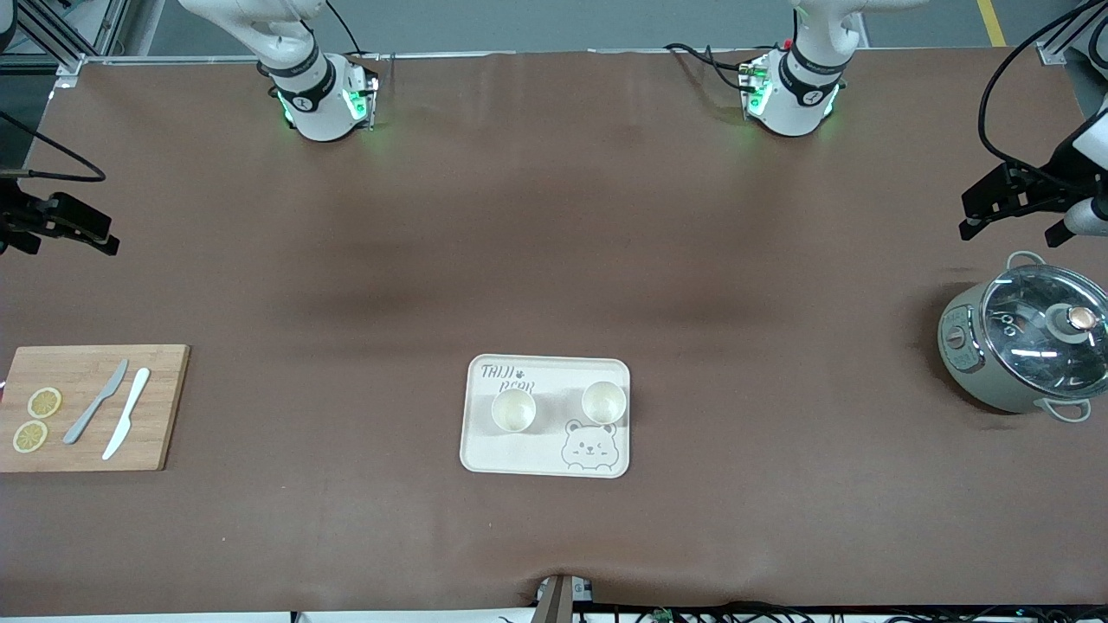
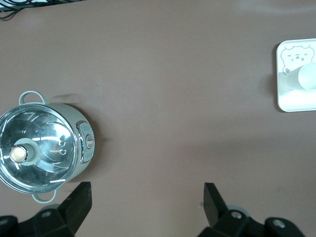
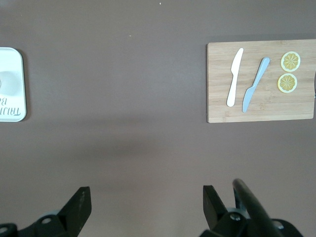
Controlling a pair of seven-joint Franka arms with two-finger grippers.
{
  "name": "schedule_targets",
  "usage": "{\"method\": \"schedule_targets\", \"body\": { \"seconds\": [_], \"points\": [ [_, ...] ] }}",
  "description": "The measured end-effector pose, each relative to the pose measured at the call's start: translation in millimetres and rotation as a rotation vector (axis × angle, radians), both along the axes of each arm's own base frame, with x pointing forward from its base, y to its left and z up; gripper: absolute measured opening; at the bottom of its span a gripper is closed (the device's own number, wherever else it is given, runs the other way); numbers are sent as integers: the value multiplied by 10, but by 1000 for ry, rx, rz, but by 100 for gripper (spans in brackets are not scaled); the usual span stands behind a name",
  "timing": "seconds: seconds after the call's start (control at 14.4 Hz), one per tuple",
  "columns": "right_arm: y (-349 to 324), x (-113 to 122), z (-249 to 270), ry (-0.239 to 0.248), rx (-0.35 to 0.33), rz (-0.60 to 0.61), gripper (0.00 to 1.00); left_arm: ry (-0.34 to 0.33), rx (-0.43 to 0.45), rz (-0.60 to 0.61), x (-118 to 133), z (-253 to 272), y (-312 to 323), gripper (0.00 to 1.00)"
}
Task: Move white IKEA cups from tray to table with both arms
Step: 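Raise both grippers from the rest pose toward the table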
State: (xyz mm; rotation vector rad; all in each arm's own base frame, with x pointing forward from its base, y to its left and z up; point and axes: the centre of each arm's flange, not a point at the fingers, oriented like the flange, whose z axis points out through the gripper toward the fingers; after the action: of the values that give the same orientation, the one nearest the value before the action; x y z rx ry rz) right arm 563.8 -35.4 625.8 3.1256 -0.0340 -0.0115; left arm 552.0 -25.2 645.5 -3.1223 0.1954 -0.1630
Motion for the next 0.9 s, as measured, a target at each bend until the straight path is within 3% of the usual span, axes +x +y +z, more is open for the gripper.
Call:
{"method": "schedule_targets", "body": {
  "seconds": [0.28,0.63,0.9],
  "points": [
    [0,0,0,0,0,0,100,0,-4,-1,0,0,-7,100],
    [0,0,0,0,0,0,100,17,-120,41,19,-45,-144,100],
    [13,34,1,-19,0,3,100,50,-100,-7,212,-303,-763,100]
  ]
}}
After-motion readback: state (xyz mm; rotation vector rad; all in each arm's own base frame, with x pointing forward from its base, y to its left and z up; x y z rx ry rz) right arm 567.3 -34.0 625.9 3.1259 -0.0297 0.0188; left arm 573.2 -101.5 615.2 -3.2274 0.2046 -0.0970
